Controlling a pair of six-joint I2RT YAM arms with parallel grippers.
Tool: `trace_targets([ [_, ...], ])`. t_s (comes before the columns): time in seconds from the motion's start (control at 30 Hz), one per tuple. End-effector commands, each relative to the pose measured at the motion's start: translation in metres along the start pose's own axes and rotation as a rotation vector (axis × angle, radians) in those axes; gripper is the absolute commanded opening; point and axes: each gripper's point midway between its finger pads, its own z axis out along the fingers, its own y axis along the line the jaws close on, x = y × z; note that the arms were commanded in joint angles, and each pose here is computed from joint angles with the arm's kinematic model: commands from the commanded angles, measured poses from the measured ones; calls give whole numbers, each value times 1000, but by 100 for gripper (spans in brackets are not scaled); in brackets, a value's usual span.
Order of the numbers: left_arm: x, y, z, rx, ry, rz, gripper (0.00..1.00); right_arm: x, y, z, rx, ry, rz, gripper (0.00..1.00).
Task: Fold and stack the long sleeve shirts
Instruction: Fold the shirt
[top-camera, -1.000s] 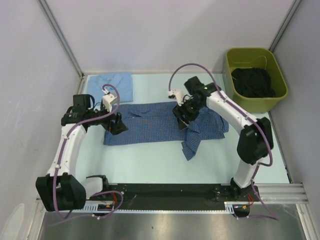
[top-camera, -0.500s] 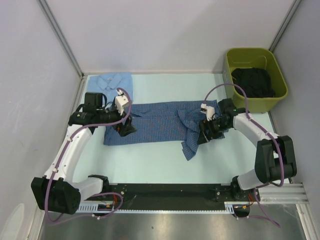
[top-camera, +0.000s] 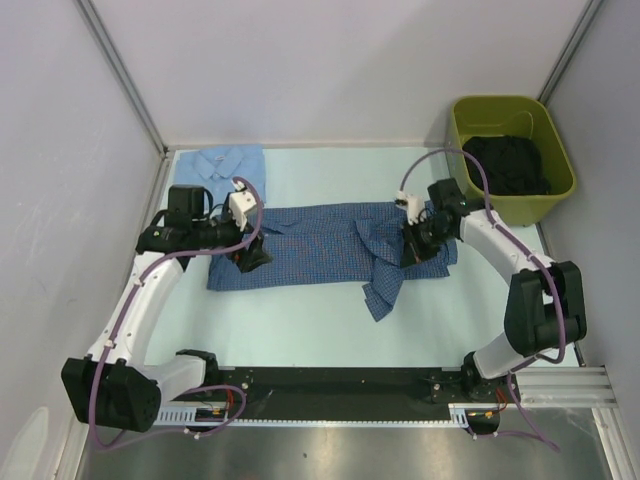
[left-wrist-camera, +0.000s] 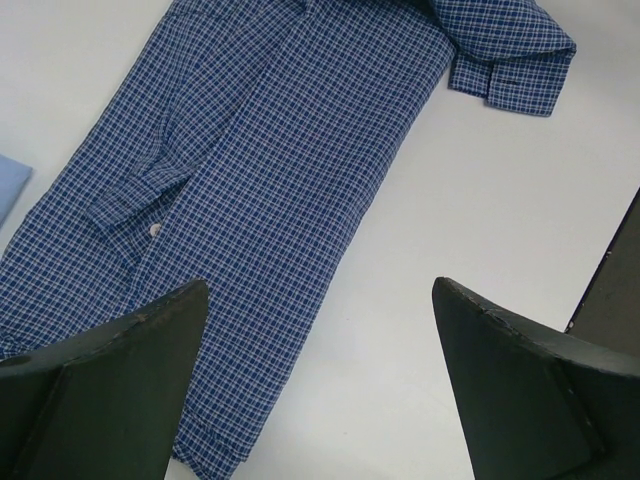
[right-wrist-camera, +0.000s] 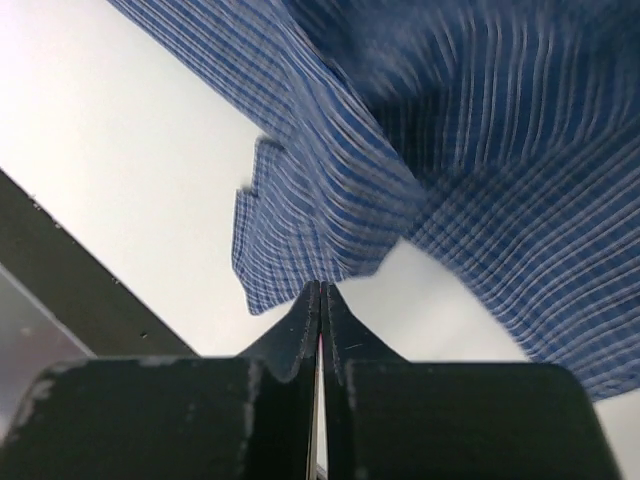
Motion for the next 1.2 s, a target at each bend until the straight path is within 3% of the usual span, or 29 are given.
trace_targets([
  [0.0,-3,0,-5,-29,-13,20,99,-31,41,-24,95,3,-225,0],
  [0.1,-3,1,-10,-58,-1,5,99,-39,52,-16,155,43,-292,0],
  [0.23,-4,1,-16,-89,-4,-13,99,-20,28,-6,146,83,-231,64],
  [0.33,-6,-5,-19,-80,-18,-31,99,-5,24,-11,58,86,-180,78],
  [0.43,-9,-8,-22,-84,-38,-46,99,6,10,-17,94,40,-203,88],
  [0.6,-4,2,-17,-89,-33,-91,99,14,-3,4,91,33,-174,84],
  [0.7,-1,4,-14,-84,-19,-102,99,11,-12,19,78,32,-137,75],
  [0.83,3,3,-10,-64,-18,-116,99,4,-16,13,67,4,-126,42],
  [1.03,6,2,-5,-53,-28,-148,99,-9,-6,0,42,-59,-178,15],
  [1.1,8,2,-4,-50,-23,-151,100,-9,-7,5,32,-49,-164,15],
  [1.17,9,1,-4,-49,-21,-147,99,-8,-6,6,19,-43,-161,34],
])
